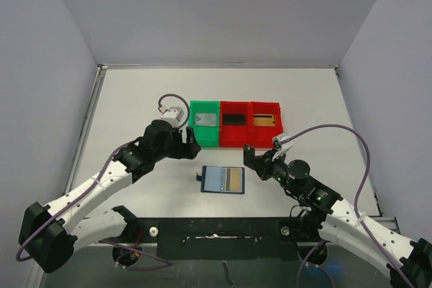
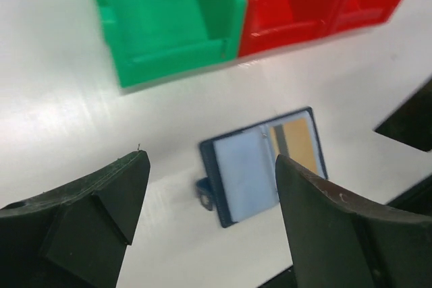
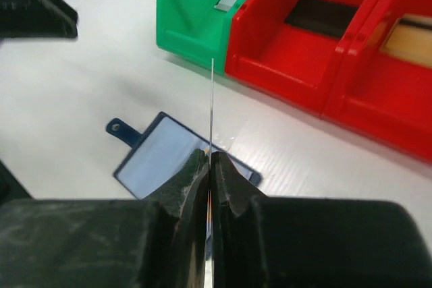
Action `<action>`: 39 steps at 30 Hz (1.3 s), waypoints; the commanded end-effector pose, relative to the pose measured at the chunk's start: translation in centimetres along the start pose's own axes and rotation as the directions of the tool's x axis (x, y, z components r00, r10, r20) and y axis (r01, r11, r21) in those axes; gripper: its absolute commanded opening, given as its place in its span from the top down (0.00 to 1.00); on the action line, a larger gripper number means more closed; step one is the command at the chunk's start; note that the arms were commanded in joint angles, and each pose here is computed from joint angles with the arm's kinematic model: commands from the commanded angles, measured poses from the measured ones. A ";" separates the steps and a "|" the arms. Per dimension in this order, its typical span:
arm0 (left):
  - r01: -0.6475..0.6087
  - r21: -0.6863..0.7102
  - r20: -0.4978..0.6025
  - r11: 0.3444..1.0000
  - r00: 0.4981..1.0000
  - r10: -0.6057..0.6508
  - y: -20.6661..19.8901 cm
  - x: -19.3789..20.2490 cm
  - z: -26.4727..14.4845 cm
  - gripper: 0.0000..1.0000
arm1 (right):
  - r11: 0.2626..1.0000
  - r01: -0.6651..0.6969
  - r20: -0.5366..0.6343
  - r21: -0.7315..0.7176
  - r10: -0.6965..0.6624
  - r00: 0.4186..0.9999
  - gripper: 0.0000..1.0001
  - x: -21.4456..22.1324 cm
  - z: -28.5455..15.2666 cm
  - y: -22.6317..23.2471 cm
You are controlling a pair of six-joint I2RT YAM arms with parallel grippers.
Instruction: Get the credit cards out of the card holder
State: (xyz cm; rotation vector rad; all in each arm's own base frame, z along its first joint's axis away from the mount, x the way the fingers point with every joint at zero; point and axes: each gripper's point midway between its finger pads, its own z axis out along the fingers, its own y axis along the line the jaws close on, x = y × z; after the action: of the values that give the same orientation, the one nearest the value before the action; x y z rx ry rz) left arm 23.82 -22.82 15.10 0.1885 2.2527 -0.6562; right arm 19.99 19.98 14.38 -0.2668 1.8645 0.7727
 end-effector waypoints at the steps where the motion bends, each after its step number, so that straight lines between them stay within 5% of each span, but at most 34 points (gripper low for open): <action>1: -0.013 -0.112 0.073 0.994 0.997 0.021 4.4 -4.1 -2.5 0.24 | 0.910 0.408 0.116 0.076 -0.414 0.903 1.00 -5.5 -0.5 -0.3; 5: 0.018 -0.183 0.112 0.983 0.994 0.003 8.0 -5.8 -4.3 0.24 | 0.773 0.620 0.025 0.131 -0.628 0.778 1.00 -6.7 -0.1 -1.4; 13: 0.051 -0.215 0.111 0.975 0.993 -0.028 10.1 -4.6 -3.5 0.24 | 0.534 0.828 -0.142 0.167 -0.819 0.557 1.00 -9.3 2.9 -3.5; 17: 0.055 -0.211 0.121 0.976 0.992 -0.030 10.0 -4.5 -3.8 0.24 | 0.498 0.865 -0.178 0.063 -0.847 0.501 1.00 -10.6 5.9 -4.3; 22: 0.056 -0.217 0.150 0.975 0.988 -0.023 10.2 -5.1 -4.2 0.23 | 0.386 0.910 -0.187 -0.149 -0.915 0.358 1.00 -9.9 10.5 -3.5; 29: 0.053 -0.214 0.157 0.975 0.987 -0.019 10.3 -5.3 -4.5 0.23 | 0.343 0.908 -0.328 -0.240 -0.909 0.256 1.00 -8.8 15.2 -6.8; 39: 0.049 -0.210 0.164 0.976 0.986 -0.014 10.3 -5.4 -4.6 0.23 | 0.326 0.899 -0.351 -0.292 -0.911 0.216 1.00 -7.0 17.1 -7.9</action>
State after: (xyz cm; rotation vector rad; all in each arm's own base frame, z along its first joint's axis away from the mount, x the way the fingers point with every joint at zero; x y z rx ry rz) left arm 27.38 -11.09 15.90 -0.0271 2.2173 -0.4014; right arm 38.11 22.36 11.13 -1.5794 1.7396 -0.1462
